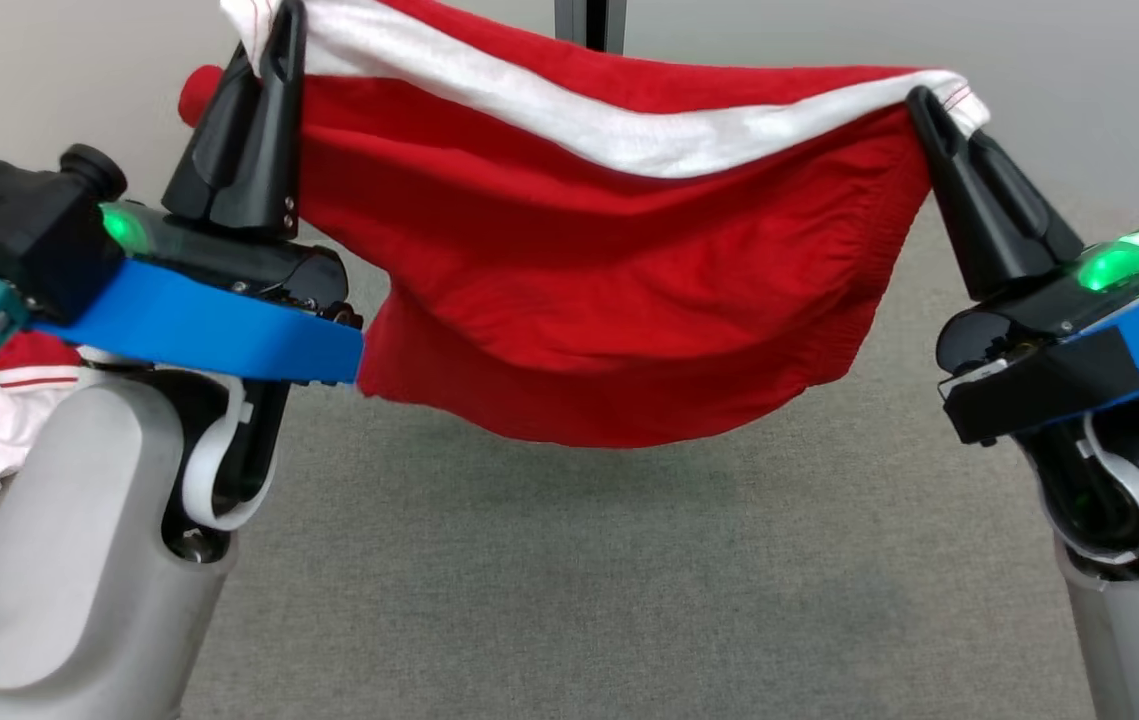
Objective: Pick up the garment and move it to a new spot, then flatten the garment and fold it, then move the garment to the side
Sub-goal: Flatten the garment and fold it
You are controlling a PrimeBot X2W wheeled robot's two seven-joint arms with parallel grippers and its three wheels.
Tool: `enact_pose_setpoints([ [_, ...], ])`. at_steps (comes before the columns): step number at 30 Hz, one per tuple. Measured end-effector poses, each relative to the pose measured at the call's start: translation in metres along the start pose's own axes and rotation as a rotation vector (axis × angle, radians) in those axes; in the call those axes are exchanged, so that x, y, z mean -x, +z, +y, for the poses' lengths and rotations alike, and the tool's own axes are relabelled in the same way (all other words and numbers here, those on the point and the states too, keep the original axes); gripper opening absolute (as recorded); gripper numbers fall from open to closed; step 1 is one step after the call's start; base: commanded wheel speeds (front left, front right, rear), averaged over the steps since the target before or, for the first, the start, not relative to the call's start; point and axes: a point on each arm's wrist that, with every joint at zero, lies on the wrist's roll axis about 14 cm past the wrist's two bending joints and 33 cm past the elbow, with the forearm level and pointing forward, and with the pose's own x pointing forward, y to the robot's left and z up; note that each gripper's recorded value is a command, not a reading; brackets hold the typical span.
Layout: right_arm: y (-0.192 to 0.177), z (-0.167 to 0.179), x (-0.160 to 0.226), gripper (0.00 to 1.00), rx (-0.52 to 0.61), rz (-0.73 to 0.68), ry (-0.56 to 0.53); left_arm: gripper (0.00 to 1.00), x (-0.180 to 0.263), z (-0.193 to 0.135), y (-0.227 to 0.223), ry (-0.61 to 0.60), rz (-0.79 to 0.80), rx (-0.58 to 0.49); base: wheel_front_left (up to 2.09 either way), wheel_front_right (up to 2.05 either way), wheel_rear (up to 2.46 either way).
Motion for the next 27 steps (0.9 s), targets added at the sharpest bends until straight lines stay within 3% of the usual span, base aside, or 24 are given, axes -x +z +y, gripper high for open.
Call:
enact_pose_setpoints([
  [5,0.053,0.019,0.014,0.0,0.106,-0.089,0.032,0.0,0.003,-0.022,0.054,-0.054,-0.106,-0.054,0.0,0.0,0.0],
  [9,0.057,0.023,0.022,0.0,0.128,-0.06,0.027,0.0,0.007,-0.03,0.069,-0.074,-0.113,-0.065,0.0,0.0,0.0],
  [17,0.006,-0.014,0.006,0.0,0.114,0.09,-0.061,0.0,-0.003,0.0,0.002,-0.023,0.087,0.018,0.0,0.0,0.0],
  [21,-0.023,-0.033,-0.028,0.0,0.157,0.137,-0.079,0.0,-0.028,0.026,-0.03,0.006,0.136,0.022,0.0,0.0,0.0],
  [27,-0.028,-0.058,-0.099,0.0,0.305,0.062,-0.091,0.0,-0.083,0.055,-0.043,0.024,0.049,-0.023,0.0,0.0,0.0],
])
